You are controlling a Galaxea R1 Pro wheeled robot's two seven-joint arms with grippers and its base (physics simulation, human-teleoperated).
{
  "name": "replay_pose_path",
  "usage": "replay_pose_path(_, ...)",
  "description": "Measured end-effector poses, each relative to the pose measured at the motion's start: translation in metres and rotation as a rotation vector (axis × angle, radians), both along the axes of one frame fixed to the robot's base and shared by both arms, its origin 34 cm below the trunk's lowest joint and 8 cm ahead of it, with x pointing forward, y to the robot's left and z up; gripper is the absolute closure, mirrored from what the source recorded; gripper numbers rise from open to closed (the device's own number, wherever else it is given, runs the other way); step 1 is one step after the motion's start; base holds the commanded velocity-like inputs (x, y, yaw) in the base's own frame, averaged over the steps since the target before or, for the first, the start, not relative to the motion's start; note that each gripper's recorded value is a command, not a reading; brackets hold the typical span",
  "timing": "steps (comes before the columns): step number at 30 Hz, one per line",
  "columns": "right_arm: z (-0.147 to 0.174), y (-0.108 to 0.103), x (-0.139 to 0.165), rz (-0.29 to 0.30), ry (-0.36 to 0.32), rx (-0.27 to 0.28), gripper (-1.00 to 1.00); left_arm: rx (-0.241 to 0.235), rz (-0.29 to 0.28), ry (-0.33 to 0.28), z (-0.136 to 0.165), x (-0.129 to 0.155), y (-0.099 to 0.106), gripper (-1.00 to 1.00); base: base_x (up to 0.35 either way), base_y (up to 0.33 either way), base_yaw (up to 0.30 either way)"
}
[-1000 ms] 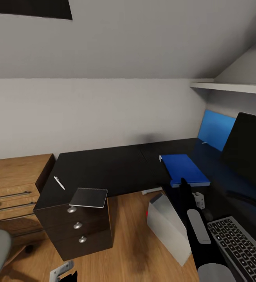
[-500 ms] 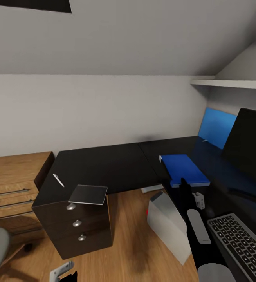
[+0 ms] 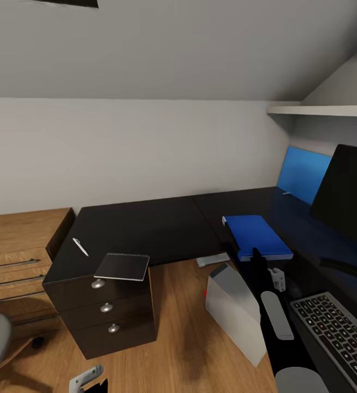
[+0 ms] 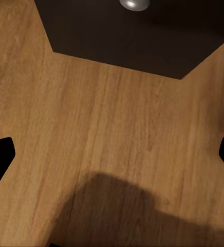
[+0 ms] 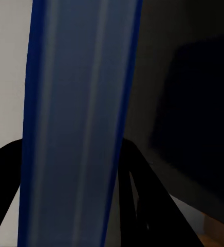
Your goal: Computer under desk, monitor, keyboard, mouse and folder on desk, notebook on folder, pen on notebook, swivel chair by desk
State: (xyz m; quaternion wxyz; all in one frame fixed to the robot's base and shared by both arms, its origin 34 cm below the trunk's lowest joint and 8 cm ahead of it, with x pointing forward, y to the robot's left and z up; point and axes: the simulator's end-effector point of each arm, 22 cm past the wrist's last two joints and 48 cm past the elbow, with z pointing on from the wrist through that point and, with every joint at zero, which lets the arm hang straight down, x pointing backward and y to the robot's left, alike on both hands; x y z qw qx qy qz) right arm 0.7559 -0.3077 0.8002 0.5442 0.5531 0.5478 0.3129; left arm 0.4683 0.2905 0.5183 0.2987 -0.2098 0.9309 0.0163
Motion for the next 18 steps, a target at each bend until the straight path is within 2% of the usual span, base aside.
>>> replay_pose_path(7,-0.013,0.000,-0.001,-0.002,-0.001,0.000,1.00,0.000,0.000,0.001,-0.013,-0.002,0.000,-1.00,0.000,0.000,0.000)
replay_pose_path(18,-0.013,0.000,-0.001,-0.002,-0.001,-0.001,1.00,-0.002,0.000,0.004,-0.014,-0.002,0.000,-1.00,0.000,0.000,-0.008)
